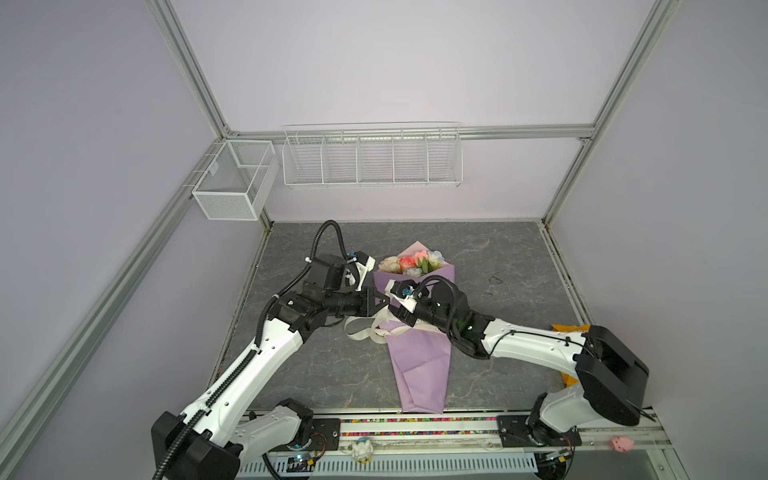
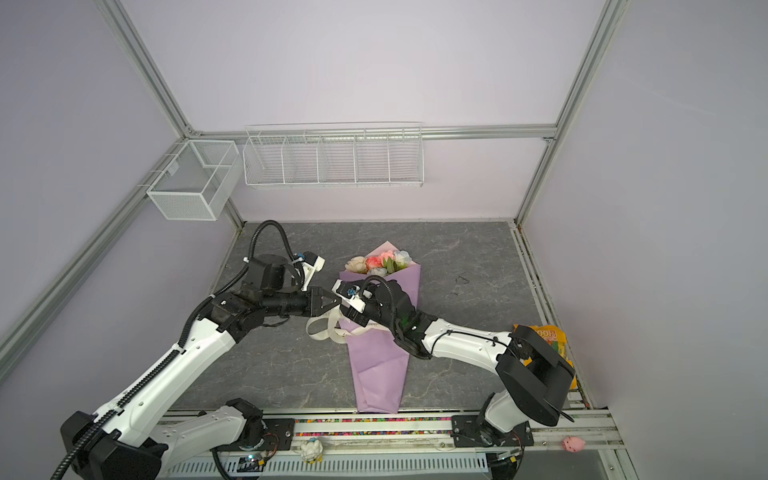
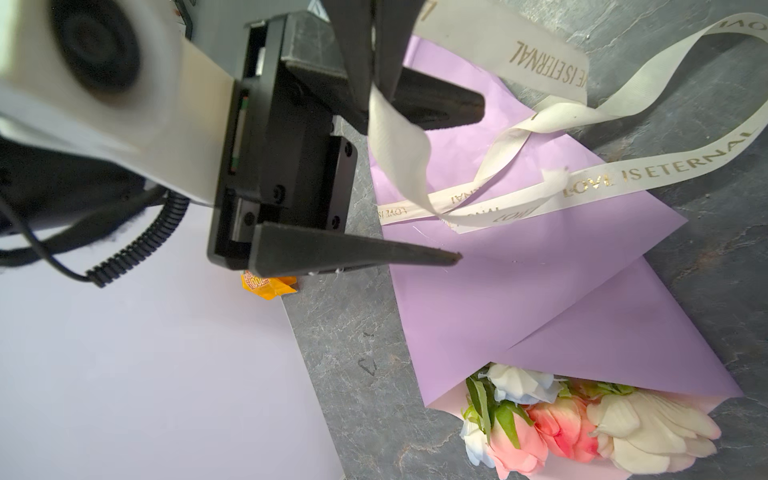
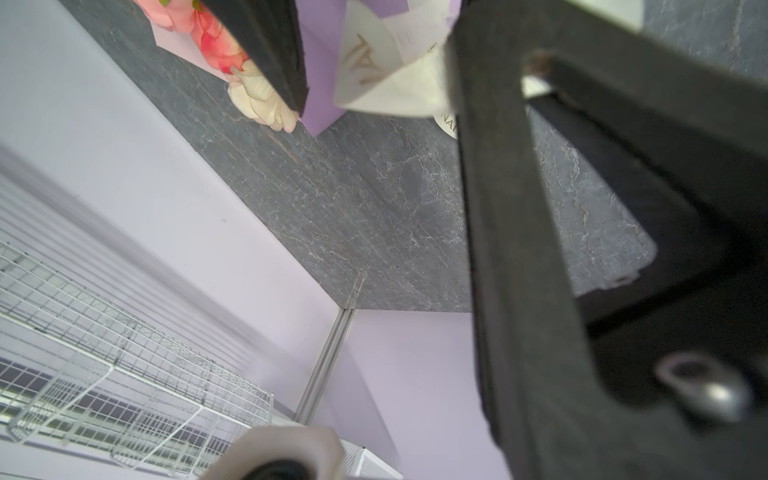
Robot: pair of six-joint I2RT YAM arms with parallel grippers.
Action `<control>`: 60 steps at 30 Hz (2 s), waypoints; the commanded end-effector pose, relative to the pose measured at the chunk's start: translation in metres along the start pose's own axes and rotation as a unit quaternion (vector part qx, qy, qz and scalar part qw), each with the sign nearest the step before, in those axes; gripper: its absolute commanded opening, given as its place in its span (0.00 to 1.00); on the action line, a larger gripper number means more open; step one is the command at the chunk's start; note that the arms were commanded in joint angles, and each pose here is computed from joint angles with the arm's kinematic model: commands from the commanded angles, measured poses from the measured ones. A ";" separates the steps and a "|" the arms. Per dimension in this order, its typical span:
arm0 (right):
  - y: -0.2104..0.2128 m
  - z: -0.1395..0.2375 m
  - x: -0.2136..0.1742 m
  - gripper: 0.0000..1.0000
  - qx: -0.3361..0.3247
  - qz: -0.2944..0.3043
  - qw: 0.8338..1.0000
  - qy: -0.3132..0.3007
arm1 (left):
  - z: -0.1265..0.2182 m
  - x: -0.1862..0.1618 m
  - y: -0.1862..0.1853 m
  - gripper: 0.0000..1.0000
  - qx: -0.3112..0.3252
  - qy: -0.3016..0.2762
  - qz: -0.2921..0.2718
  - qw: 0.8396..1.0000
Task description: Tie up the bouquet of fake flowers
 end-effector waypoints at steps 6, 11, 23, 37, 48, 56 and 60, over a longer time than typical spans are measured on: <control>-0.019 0.000 0.006 0.10 -0.030 -0.038 0.997 0.064 | 0.004 0.003 -0.004 0.00 0.019 -0.005 -0.018 1.000; -0.046 0.023 -0.020 0.07 -0.098 -0.142 0.971 0.166 | 0.006 0.006 0.030 0.48 0.174 -0.067 0.027 0.982; -0.053 0.065 -0.027 0.07 -0.131 -0.180 0.942 0.249 | -0.002 -0.019 0.147 0.72 0.381 -0.106 0.214 0.893; -0.063 0.071 -0.012 0.08 -0.136 -0.200 0.935 0.259 | -0.059 -0.013 0.192 0.45 0.415 -0.018 0.256 0.873; -0.079 0.073 -0.008 0.08 -0.175 -0.199 0.920 0.290 | -0.034 -0.033 0.192 0.00 0.455 -0.055 0.270 0.847; -0.089 0.068 -0.020 0.08 -0.185 -0.220 0.902 0.322 | 0.026 -0.054 0.169 0.00 0.460 -0.189 0.303 0.813; -0.093 0.064 -0.018 0.07 -0.184 -0.214 0.901 0.329 | 0.033 -0.073 0.168 0.00 0.399 -0.232 0.327 0.825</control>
Point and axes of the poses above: each gripper's point midway between its finger pads, its own z axis back along the fingers, its own y axis along the line the jaws close on, x = y × z, the point moved 9 cm from there along z, back along the fingers, and after that the axes turned 11 degrees about z, right-handed, at the moved point
